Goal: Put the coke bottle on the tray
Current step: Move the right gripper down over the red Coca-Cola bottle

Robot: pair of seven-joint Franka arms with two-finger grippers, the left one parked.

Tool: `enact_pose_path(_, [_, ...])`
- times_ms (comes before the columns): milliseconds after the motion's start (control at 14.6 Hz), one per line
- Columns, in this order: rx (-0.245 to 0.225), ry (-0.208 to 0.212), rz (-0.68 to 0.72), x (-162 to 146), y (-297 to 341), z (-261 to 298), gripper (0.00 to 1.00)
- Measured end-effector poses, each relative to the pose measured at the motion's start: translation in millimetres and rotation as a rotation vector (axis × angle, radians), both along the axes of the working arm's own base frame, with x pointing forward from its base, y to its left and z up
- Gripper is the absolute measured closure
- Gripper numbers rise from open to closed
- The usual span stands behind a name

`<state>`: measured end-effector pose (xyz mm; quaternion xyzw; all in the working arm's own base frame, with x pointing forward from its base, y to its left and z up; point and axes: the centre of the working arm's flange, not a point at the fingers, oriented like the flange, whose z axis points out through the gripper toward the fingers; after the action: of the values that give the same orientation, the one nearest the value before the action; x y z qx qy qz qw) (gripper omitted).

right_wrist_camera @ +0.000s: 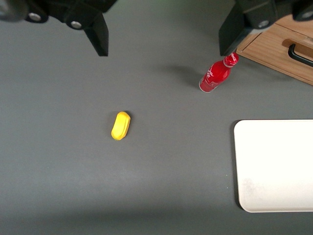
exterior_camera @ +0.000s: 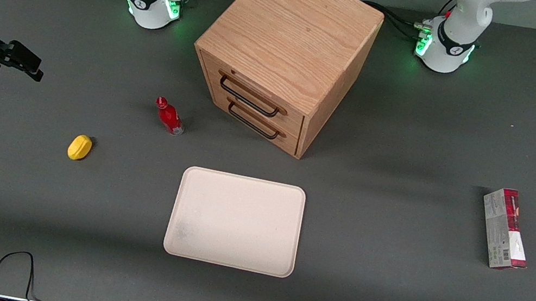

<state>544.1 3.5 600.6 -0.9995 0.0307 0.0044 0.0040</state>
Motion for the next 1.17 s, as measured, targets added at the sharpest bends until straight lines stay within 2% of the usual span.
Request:
enact_pose_path(275, [0.000, 0.003, 0.002, 0, 1, 0, 0.00])
enact_pose_path(343, [0.002, 0.020, 0.005, -2, 3, -3, 0.00])
enact_pose_path(412, [0.012, 0.055, 0.010, -5, 7, -8, 0.00])
enact_pose_path(549, [0.058, 0.110, 0.035, -9, 29, -29, 0.00])
enact_pose_path(686, [0.062, 0.131, 0.061, -15, 69, -62, 0.00])
enact_pose_path(892, [0.039, 0.081, 0.046, -43, 140, -126, 0.00])
enact_pose_path(1167, [0.027, 0.031, 0.062, -85, 155, -193, 0.00])
